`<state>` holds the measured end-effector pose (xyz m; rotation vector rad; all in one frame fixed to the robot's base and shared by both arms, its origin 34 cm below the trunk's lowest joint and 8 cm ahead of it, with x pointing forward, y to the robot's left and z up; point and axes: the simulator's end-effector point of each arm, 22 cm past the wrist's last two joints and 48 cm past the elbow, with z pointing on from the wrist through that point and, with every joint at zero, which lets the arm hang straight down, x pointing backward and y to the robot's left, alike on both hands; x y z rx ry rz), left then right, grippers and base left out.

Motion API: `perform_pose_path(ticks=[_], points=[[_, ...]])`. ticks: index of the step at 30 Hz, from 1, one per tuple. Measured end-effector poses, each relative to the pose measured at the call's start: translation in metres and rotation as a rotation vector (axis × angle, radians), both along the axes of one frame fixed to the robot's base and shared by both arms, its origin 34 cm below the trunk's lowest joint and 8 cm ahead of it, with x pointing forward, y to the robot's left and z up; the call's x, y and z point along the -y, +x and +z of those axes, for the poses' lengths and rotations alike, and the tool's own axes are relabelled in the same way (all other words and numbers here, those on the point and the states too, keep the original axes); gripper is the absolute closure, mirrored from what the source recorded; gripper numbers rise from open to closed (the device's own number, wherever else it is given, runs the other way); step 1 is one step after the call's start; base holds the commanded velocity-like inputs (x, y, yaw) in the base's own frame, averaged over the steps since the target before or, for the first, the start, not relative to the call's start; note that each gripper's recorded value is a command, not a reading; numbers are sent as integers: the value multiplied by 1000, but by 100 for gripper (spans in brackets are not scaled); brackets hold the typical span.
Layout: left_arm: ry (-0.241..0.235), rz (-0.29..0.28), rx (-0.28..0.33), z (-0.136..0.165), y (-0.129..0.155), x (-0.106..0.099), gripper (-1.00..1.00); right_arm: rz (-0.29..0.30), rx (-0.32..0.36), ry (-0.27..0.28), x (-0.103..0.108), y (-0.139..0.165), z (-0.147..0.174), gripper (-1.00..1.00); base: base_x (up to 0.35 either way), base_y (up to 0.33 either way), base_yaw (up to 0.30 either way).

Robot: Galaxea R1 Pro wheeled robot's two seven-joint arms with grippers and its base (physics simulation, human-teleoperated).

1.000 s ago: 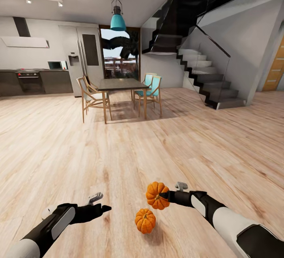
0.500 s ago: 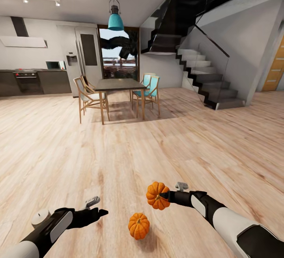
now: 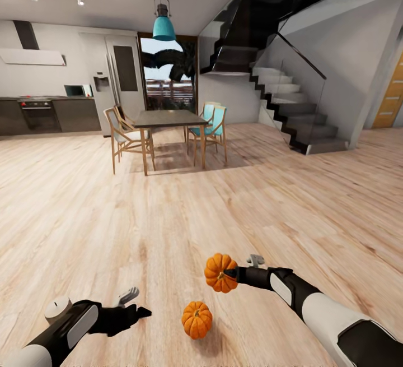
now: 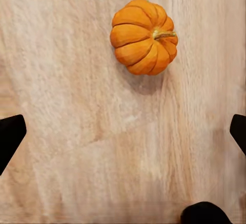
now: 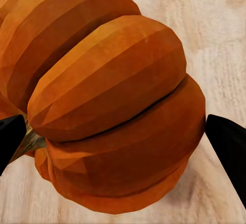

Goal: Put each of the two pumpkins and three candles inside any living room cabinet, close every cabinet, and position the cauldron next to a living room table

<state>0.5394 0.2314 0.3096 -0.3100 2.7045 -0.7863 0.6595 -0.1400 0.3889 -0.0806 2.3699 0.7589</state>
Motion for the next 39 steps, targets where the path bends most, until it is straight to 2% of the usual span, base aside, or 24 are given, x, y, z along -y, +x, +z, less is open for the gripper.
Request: perform_pose_path(ticks=[4, 7, 9, 14, 21, 24, 26, 31, 37, 39], points=[[-40, -14, -47, -3, -10, 7, -100, 17, -15, 12, -8, 1, 4, 100, 0, 0, 0], [-46, -8, -79, -10, -19, 5, -100, 29, -29, 22, -13, 1, 6, 100, 0, 0, 0], [-55, -3, -117, -18, -28, 9, -100, 45, -16, 40, -22, 6, 18, 100, 0, 0, 0], [-97, -18, -150, -10, -21, 28, -100, 88, -7, 66, -40, 11, 38, 100, 0, 0, 0], [-198, -44, -126, 8, -9, 50, -100, 153, -9, 93, -64, 14, 67, 100, 0, 0, -1], [-219, -49, -111, 12, -4, 54, -100, 163, -3, 100, -68, 16, 73, 100, 0, 0, -39], [-220, -49, -102, 12, -2, 54, -100, 166, -3, 95, -69, 16, 72, 100, 0, 0, -66], [-210, -41, -16, 13, 14, 51, -100, 164, -3, 96, -67, 19, 72, 100, 0, 0, -87], [-204, -43, 14, 16, 24, 51, -100, 139, 7, 68, -47, 32, 73, 100, 0, 0, -113], [-191, -54, 33, 23, 36, 50, -100, 126, 23, 43, -31, 41, 77, 100, 0, 0, -123]])
